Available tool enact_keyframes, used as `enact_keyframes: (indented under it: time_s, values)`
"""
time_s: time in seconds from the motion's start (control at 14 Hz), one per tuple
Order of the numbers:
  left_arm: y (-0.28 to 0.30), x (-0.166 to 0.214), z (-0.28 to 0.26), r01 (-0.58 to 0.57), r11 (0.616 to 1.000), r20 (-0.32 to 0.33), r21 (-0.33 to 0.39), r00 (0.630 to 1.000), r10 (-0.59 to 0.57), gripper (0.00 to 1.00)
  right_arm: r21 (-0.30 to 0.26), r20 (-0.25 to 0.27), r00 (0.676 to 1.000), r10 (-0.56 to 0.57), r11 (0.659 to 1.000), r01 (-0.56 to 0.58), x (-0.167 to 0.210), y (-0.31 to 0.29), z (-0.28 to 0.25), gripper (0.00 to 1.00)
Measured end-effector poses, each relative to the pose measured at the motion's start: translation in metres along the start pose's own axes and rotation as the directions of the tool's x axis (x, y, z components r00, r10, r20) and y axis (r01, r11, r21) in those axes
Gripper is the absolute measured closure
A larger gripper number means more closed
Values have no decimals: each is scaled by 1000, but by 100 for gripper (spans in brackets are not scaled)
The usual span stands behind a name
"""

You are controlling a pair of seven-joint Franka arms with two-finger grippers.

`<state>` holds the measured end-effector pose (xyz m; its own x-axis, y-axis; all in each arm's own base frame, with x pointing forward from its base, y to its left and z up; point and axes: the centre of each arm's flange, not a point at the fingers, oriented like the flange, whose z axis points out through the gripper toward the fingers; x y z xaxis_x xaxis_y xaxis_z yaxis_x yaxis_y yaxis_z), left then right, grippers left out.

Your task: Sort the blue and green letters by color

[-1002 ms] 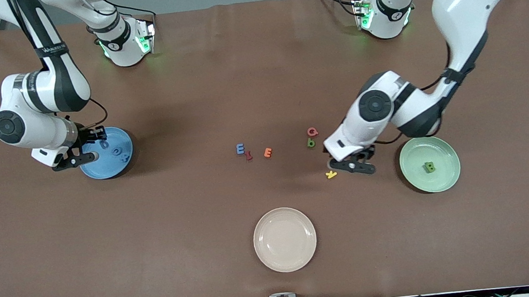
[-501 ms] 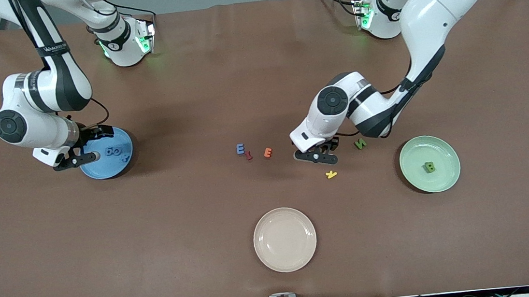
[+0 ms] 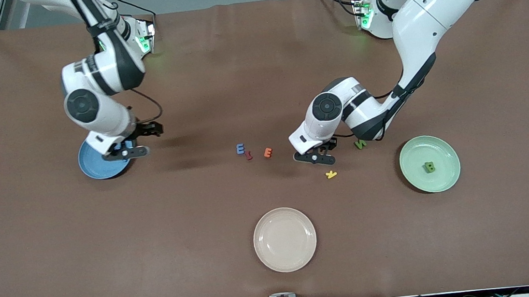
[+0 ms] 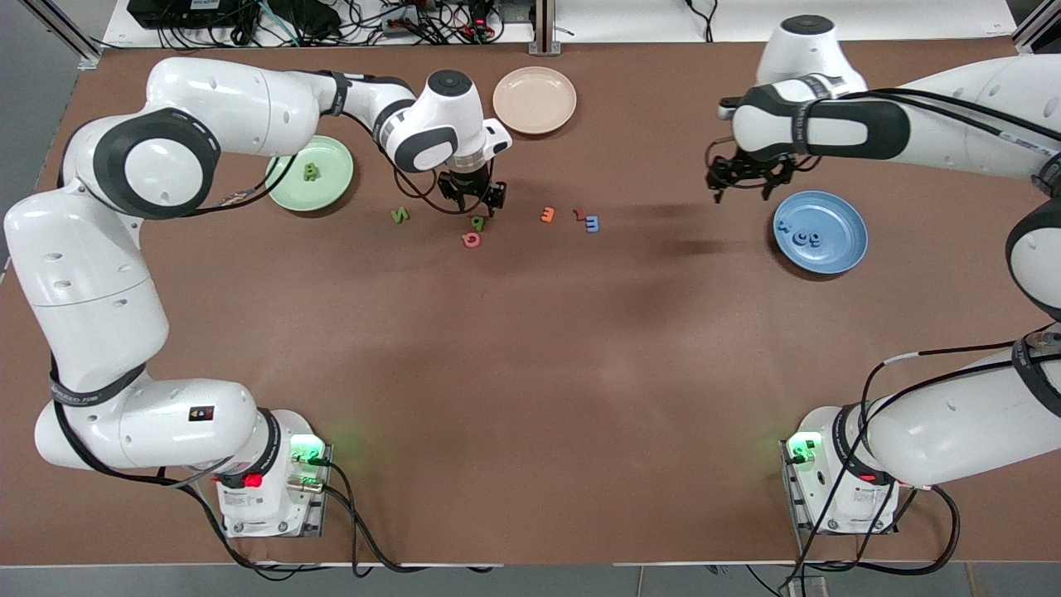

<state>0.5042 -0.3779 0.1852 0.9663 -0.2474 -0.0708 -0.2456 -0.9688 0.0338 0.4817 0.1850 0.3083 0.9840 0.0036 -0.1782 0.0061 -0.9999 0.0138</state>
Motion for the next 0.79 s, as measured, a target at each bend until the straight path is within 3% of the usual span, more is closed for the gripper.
enact_keyframes:
  time_s: [0.43,0.64,0.72,0.79]
  values:
    - [2,-7,8,-8,1000,18,3,1000,8,40,24,-74,997,21,1000,-19,0,-100,31,2]
    - [2,-10,11,-11,1000,25,6,1000,11,44,30,-106,994,27,999,-24,-4,-138,59,16]
    - [1,-10,11,-10,1000,26,6,1000,10,49,30,-110,993,34,999,-31,-5,-151,67,17]
    - [-1,-9,10,-8,1000,24,8,1000,8,62,29,-112,993,42,999,-39,-5,-165,75,17]
